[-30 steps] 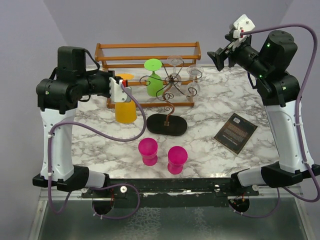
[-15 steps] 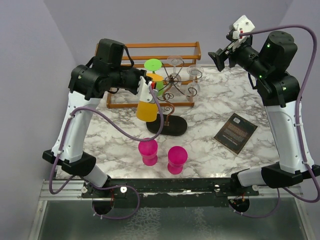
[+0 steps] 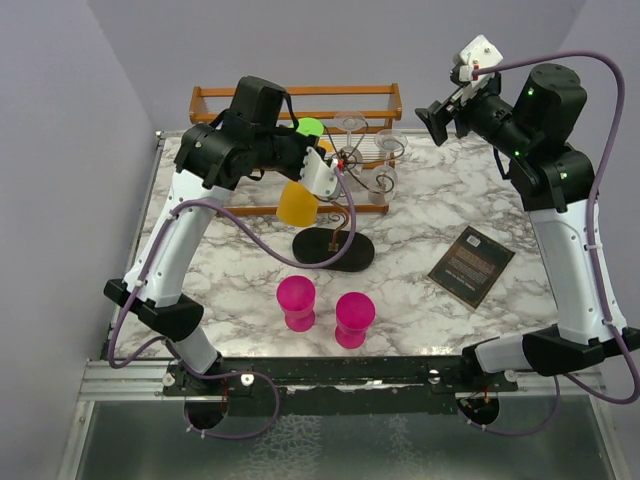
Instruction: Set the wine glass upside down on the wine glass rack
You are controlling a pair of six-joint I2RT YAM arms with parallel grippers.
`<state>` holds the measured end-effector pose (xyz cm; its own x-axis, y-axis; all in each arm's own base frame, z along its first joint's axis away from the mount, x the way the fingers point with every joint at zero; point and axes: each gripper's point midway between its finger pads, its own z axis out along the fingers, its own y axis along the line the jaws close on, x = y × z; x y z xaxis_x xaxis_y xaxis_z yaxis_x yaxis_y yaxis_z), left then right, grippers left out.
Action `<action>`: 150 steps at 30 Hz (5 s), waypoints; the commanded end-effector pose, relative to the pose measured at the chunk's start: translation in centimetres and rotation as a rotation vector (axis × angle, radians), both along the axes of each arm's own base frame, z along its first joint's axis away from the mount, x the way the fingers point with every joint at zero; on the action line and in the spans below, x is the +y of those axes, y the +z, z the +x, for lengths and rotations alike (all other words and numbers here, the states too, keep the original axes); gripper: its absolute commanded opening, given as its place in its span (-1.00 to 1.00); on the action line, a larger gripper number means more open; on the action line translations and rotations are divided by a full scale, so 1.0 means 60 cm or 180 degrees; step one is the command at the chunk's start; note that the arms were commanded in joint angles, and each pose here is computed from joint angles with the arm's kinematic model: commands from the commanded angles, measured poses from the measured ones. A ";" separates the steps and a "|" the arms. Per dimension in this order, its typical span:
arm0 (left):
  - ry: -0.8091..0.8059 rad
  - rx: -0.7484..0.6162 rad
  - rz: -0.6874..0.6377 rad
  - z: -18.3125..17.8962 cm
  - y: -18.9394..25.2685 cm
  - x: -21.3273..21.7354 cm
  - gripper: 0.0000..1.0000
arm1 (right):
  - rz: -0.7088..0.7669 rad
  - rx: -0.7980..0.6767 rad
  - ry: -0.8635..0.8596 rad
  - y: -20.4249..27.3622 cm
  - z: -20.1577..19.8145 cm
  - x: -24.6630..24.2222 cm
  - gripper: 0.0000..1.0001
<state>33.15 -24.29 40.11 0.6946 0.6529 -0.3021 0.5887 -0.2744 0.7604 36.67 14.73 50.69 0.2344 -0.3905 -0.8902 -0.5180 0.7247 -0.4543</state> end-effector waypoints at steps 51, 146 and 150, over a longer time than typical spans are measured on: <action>0.0733 0.0237 0.0109 -0.024 -0.019 0.058 -0.95 | -0.0210 0.0227 0.0170 -0.053 0.007 0.011 0.61; 0.0179 0.3088 0.0872 -0.396 -0.376 0.110 -1.00 | -0.0859 0.0919 0.0254 -0.211 -0.034 -0.027 0.61; 0.0839 0.2957 0.0567 -0.351 -0.355 0.146 -1.00 | -0.0850 0.0923 0.0237 -0.205 -0.029 -0.027 0.61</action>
<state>10.08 -17.73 16.44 0.1905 0.8225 -0.5359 0.9401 -0.3100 -0.1416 34.57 13.61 37.24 0.0212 -0.6015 -0.7986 -0.7226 0.5428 -0.4280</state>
